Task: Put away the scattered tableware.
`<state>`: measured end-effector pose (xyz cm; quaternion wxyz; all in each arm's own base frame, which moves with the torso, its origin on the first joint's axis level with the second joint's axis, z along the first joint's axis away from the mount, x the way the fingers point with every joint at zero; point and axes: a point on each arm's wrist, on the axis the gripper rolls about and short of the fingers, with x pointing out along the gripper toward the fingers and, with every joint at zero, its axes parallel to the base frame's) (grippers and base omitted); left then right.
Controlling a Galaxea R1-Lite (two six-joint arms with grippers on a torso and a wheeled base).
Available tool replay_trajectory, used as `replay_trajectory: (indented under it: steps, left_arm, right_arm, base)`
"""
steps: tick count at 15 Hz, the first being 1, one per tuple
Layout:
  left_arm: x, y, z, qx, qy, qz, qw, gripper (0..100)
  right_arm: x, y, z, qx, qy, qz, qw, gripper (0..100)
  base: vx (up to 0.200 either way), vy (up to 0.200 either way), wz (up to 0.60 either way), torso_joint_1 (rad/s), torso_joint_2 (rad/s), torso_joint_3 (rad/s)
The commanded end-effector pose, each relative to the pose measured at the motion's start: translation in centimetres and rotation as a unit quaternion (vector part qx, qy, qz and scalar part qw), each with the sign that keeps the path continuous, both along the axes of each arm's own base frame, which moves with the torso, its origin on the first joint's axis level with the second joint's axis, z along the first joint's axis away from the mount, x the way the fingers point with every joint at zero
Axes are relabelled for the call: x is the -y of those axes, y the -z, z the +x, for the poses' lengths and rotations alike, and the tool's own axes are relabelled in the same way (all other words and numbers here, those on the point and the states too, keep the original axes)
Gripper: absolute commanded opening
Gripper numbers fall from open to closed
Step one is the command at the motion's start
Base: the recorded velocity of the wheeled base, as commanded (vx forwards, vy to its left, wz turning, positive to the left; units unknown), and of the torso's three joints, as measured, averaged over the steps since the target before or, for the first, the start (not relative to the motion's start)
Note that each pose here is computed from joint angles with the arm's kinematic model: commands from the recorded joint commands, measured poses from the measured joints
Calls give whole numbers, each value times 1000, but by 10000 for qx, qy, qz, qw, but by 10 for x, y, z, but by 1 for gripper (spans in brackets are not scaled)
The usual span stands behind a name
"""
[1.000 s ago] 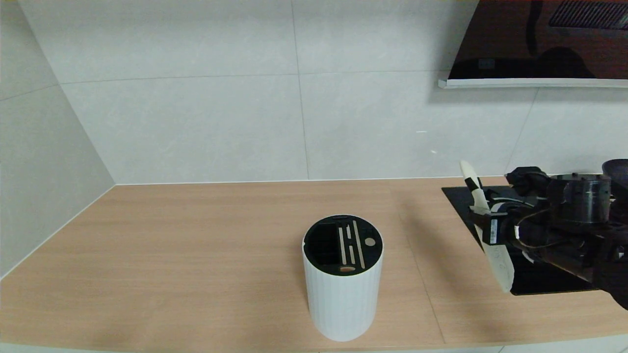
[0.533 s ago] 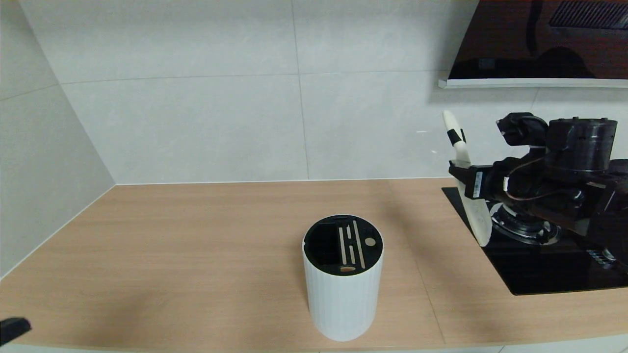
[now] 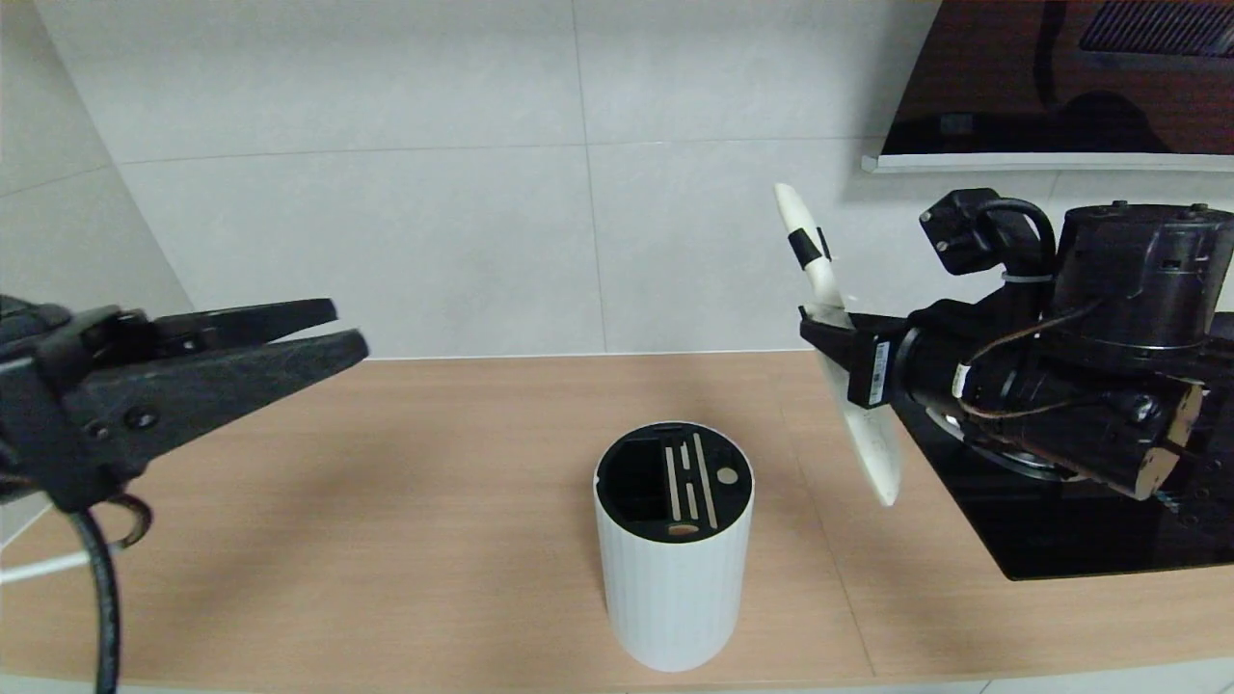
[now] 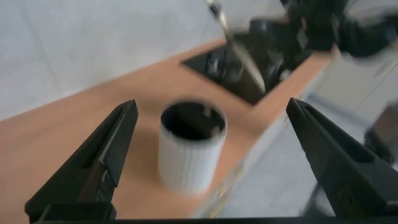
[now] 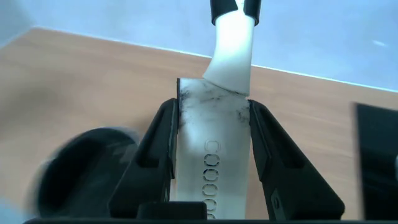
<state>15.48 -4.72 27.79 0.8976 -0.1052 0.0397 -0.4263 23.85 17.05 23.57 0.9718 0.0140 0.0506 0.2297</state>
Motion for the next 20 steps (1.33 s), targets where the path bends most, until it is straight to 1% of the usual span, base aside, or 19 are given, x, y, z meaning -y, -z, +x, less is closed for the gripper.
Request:
replay_trajectory:
  steps: [1,2,3,4,5,6,7,9,12,13,15,17,18,20]
  left_arm:
    - [28,25,43,-819,312,-336,9956,100]
    - [33,28,47,-944,329,-475,9939,100]
    - [42,31,53,-1089,386,-710,9908,100]
    - [55,36,63,-1254,359,-1023,9862,100]
    - [64,40,68,-1356,311,-1178,9832,100]
    - [69,43,71,-1393,280,-1243,9820,100]
    - [80,46,72,-1387,245,-1307,9814,100]
    - [94,50,68,-1421,249,-1306,9809,100]
    - [114,56,63,-1491,310,-1258,9803,100]
    - [114,56,63,-1491,310,-1258,9803,100]
    - [128,64,67,-1468,252,-1316,9800,100]
    - [140,72,73,-1434,77,-1368,9801,100]
    - [145,75,75,-1419,36,-1388,9801,100]
    - [148,76,78,-1398,3,-1410,9801,100]
  right_arm:
    - [-24,-1,-24,-16,-486,-17,9988,0]
    - [-28,1,-28,-59,-570,-46,9983,0]
    - [-34,5,-35,-134,-721,-96,9973,0]
    - [-41,6,-44,-189,-908,-8,9957,0]
    - [-45,6,-50,-252,-1011,62,9945,0]
    - [-47,7,-52,-279,-1060,87,9939,0]
    - [-52,8,-58,-304,-1194,91,9923,0]
    - [-56,11,-63,-351,-1298,50,9909,0]
    - [-63,20,-64,-450,-1368,-35,9896,0]
    - [-63,20,-64,-450,-1368,-35,9896,0]
    - [-67,24,-63,-486,-1343,-85,9897,0]
    - [-69,27,-62,-520,-1333,-113,9896,0]
    - [-71,28,-62,-538,-1353,-113,9893,0]
    - [-72,28,-65,-528,-1368,-101,9891,0]
  base:
    - [0,0,0,0,0,0]
    - [0,0,0,0,0,0]
    - [0,0,0,0,0,0]
    - [0,0,0,0,0,0]
    - [0,0,0,0,0,0]
    - [0,0,0,0,0,0]
    - [0,0,0,0,0,0]
    - [0,0,0,0,0,0]
    - [0,0,0,0,0,0]
    - [0,0,0,0,0,0]
    - [0,0,0,0,0,0]
    - [0,0,0,0,0,0]
    - [0,0,0,0,0,0]
    - [0,0,0,0,0,0]
